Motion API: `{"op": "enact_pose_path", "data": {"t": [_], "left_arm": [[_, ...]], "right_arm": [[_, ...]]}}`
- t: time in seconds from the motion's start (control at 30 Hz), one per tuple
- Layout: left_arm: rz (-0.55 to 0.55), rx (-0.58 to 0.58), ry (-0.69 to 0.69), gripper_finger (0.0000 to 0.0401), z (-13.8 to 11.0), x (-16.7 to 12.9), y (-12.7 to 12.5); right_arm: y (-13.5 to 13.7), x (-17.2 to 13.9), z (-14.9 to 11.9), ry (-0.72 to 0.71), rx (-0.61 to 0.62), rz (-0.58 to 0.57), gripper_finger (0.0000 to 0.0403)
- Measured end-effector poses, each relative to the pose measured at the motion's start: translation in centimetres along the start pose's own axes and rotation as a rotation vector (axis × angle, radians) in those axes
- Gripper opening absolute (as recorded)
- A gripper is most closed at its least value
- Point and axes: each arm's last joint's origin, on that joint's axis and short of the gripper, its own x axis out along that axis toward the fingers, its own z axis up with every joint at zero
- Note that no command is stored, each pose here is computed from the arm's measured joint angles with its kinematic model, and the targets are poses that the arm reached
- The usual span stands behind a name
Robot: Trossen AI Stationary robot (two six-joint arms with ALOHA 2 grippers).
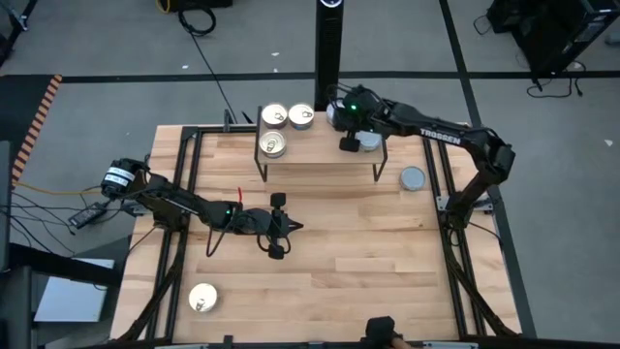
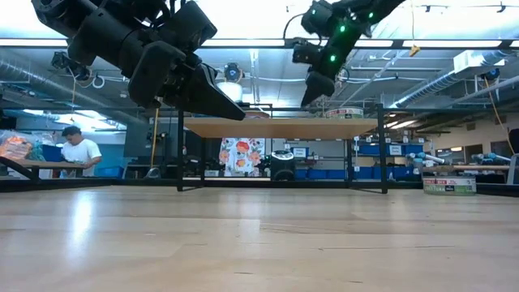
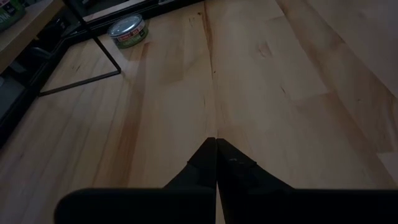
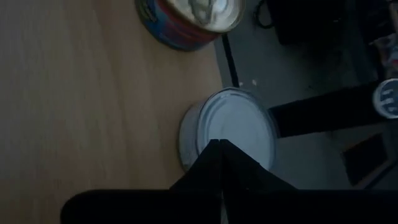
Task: Stack canned seafood by type on shelf
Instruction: Put the left green tuna can on the shelf, then put the blue tuna can on the shelf aligned with the other blue tuna can
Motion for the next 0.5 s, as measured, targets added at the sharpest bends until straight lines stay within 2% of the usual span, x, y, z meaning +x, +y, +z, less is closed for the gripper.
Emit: {"op": "enact_pose_path", "data": {"t": [0.17,0.27,0.37,0.5], "left_arm": [[0.000,0.000,0.001,0.0006,0.0,0.0,0.0],[-0.001,0.000,-0.002,0.0006,0.0,0.0,0.0],[-0.007,0.005,0.002,0.0006,0.0,-0.1,-0.2],[-0.029,0.035,0.011,0.0006,0.4,-0.2,-0.8]], "right_arm": [[0.6,-3.3,0.4,-0.029,0.017,0.022,0.0003],[1.4,-5.1,0.4,-0.110,0.060,0.117,0.0002],[3.4,-5.5,-0.3,-0.174,0.064,0.192,0.0002],[6.5,-6.2,-1.6,-0.246,0.096,0.223,0.0002]]}}
